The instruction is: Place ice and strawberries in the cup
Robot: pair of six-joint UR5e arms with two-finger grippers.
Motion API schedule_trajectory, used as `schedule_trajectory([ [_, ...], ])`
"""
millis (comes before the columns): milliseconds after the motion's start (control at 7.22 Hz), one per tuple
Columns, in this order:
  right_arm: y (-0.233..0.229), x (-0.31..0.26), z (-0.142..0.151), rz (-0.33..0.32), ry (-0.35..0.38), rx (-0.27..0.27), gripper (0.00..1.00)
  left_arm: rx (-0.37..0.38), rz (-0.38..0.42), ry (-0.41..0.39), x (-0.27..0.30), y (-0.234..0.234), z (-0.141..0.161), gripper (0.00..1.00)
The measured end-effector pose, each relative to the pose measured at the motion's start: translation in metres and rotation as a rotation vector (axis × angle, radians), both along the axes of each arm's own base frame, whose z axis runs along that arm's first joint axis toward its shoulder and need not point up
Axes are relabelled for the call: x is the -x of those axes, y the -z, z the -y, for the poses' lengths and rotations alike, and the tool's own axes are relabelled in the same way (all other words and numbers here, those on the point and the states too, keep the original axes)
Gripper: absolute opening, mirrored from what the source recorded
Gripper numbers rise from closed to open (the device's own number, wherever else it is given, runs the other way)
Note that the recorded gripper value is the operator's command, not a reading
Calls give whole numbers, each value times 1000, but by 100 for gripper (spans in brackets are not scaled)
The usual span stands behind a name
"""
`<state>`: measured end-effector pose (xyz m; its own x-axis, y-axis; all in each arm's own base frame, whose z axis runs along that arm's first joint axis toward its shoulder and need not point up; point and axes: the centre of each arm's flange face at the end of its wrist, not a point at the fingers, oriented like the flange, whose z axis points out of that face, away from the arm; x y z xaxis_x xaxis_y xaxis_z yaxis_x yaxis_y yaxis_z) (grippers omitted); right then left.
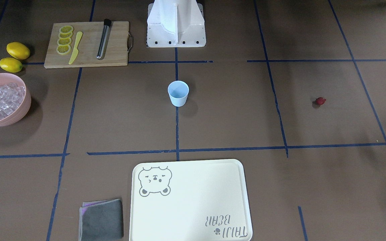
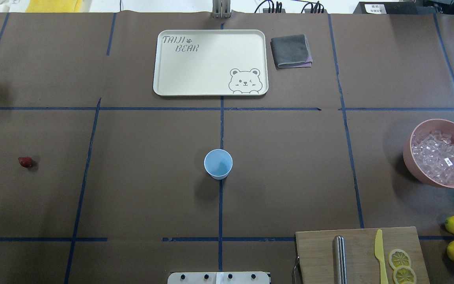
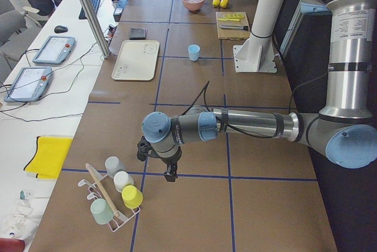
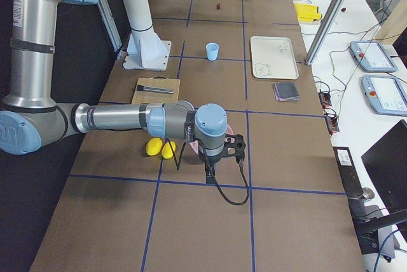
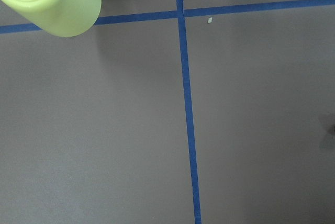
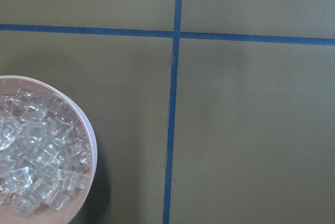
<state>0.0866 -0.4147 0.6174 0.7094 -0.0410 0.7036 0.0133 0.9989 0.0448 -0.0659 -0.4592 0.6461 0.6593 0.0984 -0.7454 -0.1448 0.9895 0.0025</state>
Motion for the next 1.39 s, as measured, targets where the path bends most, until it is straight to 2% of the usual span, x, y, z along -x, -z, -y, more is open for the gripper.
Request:
schedule_trajectory([
  [693, 11, 7, 8, -1, 18, -25, 100, 1, 0, -1, 0, 0, -1, 100],
  [1108, 64, 46, 26, -1, 103, -134, 100, 2, 0, -1, 0, -1, -1, 100],
  [1385, 108, 91, 51, -24, 183, -222, 100, 2, -1, -1, 0, -1, -1, 100],
])
